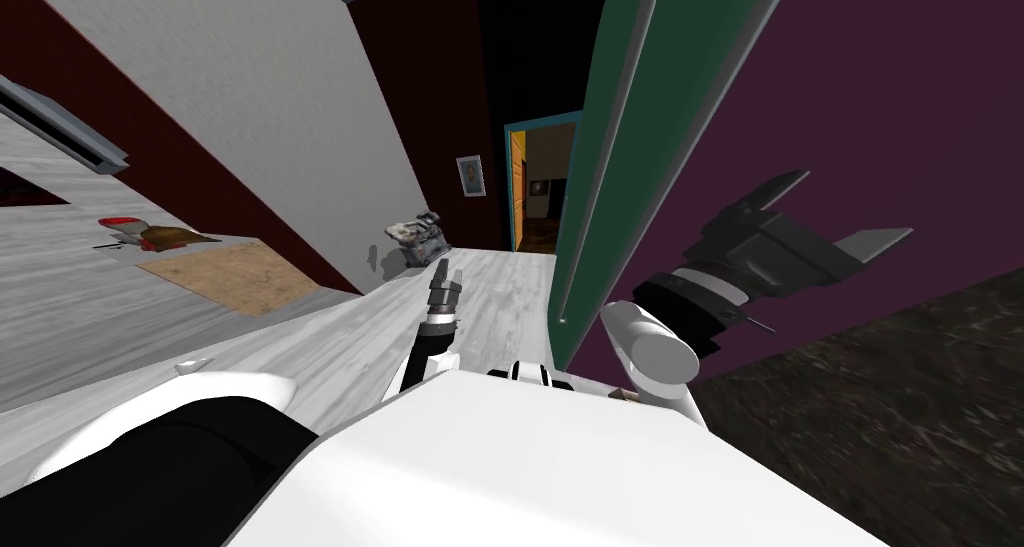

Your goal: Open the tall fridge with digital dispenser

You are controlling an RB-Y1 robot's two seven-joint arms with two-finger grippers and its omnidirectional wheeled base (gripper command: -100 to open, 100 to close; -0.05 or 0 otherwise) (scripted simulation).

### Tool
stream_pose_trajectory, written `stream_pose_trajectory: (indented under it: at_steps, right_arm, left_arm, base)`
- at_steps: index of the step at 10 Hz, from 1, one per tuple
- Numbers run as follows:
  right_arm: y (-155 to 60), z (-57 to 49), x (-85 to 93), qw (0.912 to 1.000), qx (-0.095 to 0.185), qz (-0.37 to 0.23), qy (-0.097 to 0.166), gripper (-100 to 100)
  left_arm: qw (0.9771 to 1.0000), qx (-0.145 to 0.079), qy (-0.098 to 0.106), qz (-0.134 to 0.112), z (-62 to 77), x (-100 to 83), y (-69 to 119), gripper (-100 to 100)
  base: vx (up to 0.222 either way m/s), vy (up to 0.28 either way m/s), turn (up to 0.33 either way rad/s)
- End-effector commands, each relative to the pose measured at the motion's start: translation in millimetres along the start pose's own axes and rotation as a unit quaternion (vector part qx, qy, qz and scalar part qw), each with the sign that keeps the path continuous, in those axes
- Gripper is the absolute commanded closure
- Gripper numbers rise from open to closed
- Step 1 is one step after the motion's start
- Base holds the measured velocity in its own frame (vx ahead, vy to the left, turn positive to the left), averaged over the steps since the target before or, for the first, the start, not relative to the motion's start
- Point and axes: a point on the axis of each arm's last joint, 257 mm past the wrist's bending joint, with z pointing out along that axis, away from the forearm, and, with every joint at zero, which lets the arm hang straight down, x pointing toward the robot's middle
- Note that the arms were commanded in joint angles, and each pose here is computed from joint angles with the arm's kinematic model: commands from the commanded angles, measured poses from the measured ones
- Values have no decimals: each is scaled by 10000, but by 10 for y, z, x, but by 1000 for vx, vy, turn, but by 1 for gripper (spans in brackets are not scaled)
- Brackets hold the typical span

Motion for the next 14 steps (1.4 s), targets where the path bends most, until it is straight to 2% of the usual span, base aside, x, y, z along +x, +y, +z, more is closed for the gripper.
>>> stream_pose_trajectory:
  at_steps: [1, 6, 9, 14]
  right_arm:
    - [2, 12, -110, 9991, -159, 323, -245, -100]
    - [-6, -3, -356, 9944, -313, 697, -732, -100]
    - [-58, -23, -545, 9859, -533, 1131, -1116, -100]
    - [-119, -100, -827, 9727, -657, 1456, -1685, -100]
  left_arm:
    - [10000, 0, 0, 0, 0, 0, 0, 0]
    - [10000, 0, 0, 0, 0, 0, 0, 0]
    - [10000, 0, 0, 0, 0, 0, 0, 0]
    - [10000, 0, 0, 0, 0, 0, 0, 0]
  base:
    - [27, -13, 64]
    - [21, -15, 28]
    - [24, -22, 60]
    - [15, -20, 28]
